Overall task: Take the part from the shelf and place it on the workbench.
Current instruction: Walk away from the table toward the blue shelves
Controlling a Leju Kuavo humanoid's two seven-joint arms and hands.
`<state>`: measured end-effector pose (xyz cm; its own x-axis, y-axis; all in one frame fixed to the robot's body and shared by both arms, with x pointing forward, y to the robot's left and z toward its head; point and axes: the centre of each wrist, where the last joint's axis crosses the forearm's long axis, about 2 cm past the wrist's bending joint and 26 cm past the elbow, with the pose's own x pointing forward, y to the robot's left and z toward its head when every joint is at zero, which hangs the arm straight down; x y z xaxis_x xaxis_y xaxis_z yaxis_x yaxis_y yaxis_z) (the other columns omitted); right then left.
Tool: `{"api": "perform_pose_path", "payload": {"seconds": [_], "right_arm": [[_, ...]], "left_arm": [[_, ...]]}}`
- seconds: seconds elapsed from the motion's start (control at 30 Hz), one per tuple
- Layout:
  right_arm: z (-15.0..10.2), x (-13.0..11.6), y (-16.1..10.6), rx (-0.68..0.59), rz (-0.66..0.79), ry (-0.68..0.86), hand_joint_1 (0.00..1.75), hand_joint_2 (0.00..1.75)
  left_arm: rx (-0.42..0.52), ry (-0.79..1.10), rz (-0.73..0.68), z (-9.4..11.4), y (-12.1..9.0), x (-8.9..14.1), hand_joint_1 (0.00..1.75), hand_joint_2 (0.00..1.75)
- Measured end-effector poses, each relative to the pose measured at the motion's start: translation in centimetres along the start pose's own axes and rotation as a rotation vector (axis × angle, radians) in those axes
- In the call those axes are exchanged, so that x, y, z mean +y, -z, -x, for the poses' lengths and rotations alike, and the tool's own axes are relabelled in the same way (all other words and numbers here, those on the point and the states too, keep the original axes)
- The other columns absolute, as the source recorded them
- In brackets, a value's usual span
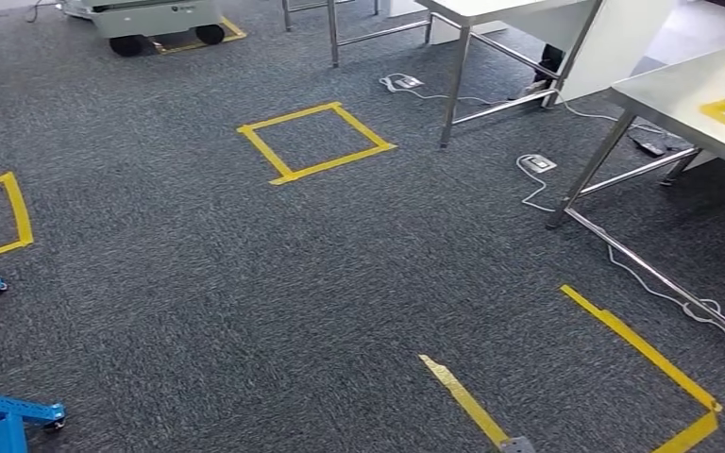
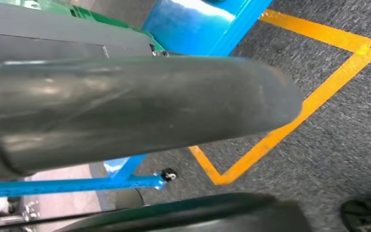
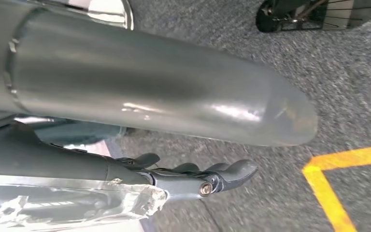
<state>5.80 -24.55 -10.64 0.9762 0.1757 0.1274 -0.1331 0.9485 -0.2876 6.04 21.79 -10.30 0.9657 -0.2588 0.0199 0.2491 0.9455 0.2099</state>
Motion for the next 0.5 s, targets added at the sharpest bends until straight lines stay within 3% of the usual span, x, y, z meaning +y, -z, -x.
{"api": "perform_pose_path", "payload": {"seconds": [0.5], "right_arm": [[0.11,-0.14,0.05,0.005,0.013,-0.014,0.0,0.0]], "left_arm": [[-0.003,0.008,0.01,-0.2,-0.08,-0.16,0.0,0.0]]}}
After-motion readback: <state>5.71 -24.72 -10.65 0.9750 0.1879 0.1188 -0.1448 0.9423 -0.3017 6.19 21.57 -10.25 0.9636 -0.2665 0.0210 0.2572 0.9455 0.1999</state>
